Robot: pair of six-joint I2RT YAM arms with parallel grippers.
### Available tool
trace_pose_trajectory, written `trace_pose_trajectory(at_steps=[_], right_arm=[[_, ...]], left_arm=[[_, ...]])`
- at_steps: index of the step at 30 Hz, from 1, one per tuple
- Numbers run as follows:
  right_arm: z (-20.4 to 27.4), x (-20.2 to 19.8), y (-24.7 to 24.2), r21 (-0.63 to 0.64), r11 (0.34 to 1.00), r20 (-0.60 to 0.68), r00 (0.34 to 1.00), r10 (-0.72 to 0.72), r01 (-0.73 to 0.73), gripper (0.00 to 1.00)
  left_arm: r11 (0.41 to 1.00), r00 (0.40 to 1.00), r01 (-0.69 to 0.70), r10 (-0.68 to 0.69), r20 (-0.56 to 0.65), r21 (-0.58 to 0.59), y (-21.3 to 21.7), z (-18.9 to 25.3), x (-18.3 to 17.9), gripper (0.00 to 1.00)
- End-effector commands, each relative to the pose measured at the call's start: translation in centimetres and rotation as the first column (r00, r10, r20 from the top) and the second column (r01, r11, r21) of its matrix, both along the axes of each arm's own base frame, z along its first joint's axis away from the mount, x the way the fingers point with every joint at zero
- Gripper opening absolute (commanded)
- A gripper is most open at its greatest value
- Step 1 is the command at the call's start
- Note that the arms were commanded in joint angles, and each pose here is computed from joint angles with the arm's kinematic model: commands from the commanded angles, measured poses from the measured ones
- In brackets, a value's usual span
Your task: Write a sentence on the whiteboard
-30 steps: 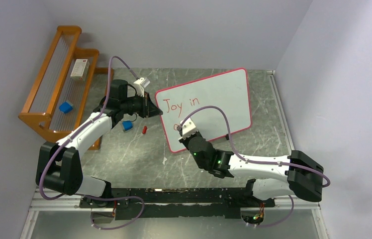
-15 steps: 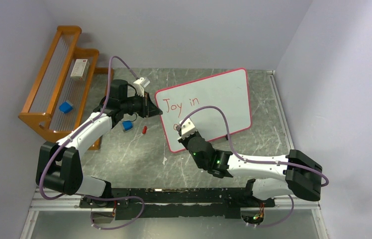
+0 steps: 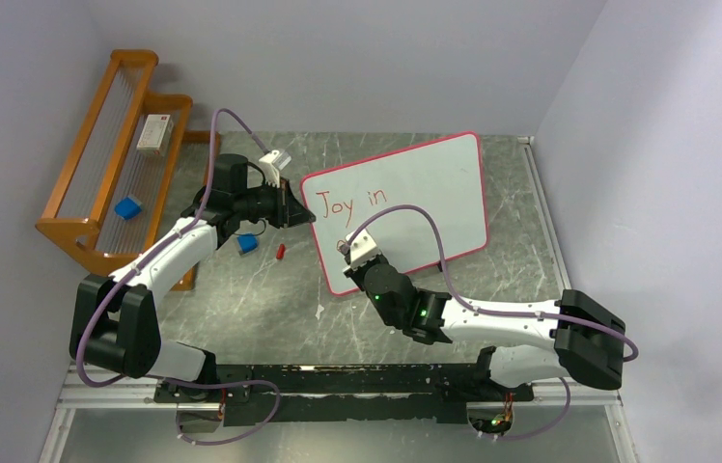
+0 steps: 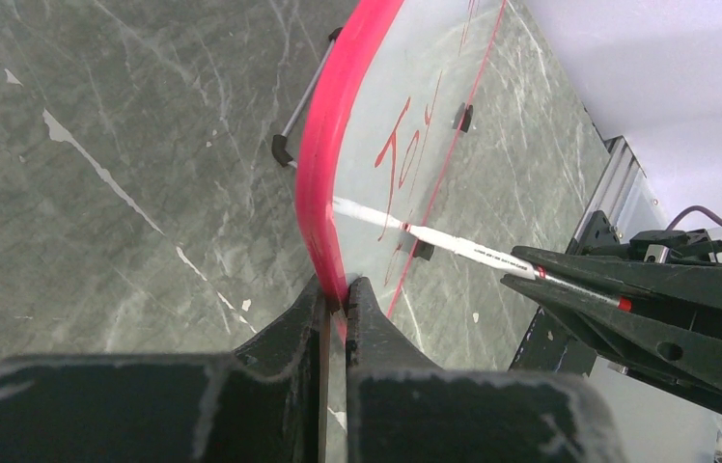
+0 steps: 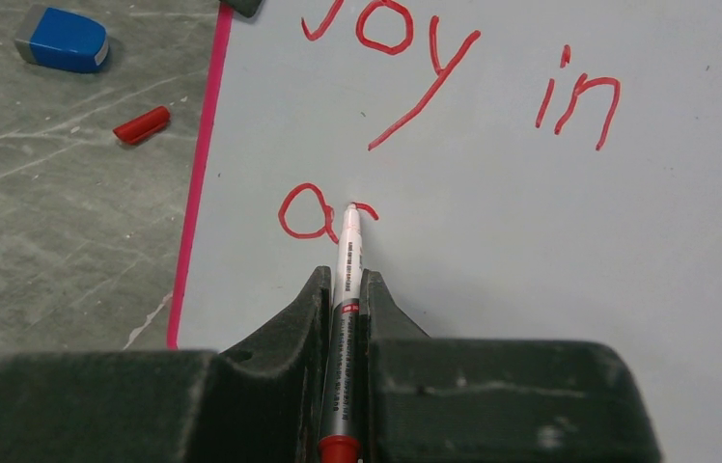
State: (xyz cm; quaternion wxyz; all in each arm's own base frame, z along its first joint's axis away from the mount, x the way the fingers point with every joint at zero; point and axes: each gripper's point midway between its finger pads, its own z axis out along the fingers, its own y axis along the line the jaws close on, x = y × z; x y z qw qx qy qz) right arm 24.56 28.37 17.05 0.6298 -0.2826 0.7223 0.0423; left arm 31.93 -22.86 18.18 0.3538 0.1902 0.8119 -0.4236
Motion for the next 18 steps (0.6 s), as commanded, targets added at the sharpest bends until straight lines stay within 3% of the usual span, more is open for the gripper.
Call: trace_pose_trajectory(at_steps=[1,18], right_arm=[[-0.4,0.0,-0.1,-0.005,1.000,-0.029,1.000,0.004,-0.004,0.00],[-1.3,-0.3,-1.8,-0.037,0.999,-0.052,0.998,-0.040,0.038,0.00]], left_arm=[[0.996,0.999,-0.032,0.034,-0.018,0.087,0.7,-2.6,0.5,0.05],[0.995,0.999,-0.032,0.034,-0.019,0.091,0.7,-2.7,0.5,0.05]])
